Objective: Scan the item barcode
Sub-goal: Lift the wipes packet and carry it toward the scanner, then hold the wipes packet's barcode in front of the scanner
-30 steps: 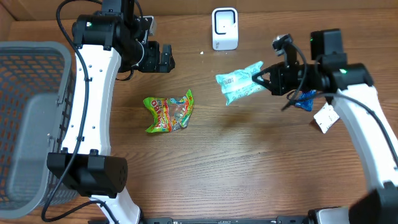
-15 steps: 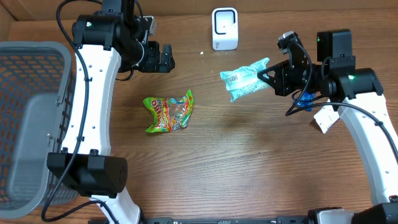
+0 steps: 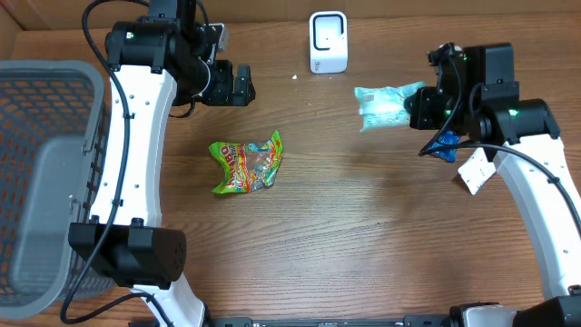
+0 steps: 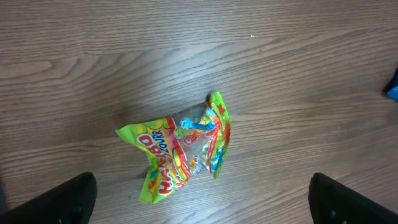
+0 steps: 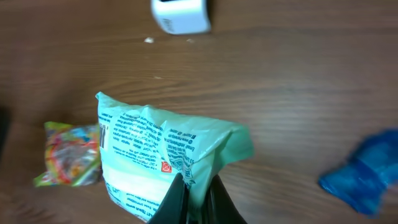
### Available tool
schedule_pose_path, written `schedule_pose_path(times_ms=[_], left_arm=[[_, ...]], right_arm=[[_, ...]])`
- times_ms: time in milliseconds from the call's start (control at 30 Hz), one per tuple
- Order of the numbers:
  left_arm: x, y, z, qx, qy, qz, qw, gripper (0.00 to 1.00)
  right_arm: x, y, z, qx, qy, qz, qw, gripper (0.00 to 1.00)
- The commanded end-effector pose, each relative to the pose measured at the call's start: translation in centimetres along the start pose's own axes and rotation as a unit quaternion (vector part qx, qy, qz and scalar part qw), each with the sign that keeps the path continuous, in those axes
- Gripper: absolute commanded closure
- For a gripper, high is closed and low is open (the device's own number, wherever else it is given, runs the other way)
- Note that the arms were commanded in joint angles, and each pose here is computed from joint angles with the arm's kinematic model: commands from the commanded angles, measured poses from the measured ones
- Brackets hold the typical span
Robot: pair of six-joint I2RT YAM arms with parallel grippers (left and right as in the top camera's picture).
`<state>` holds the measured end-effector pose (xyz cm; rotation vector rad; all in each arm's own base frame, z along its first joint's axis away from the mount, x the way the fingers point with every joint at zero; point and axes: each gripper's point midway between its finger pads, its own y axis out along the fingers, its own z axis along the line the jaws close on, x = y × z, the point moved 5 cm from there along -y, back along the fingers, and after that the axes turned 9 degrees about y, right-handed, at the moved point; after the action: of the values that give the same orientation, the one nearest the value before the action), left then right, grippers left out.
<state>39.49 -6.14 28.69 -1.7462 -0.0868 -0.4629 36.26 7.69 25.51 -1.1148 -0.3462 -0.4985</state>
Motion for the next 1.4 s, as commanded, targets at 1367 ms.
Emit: schedule_pose_path(times_ms=[1367], left_arm=[[0.3,-0.6,-0.3,0.002,0.015,-0.01,1.0,0.0]], right_arm=[[14.6,15.3,11.6,-0.318,-0.53,-0.219,0.755,0.96]])
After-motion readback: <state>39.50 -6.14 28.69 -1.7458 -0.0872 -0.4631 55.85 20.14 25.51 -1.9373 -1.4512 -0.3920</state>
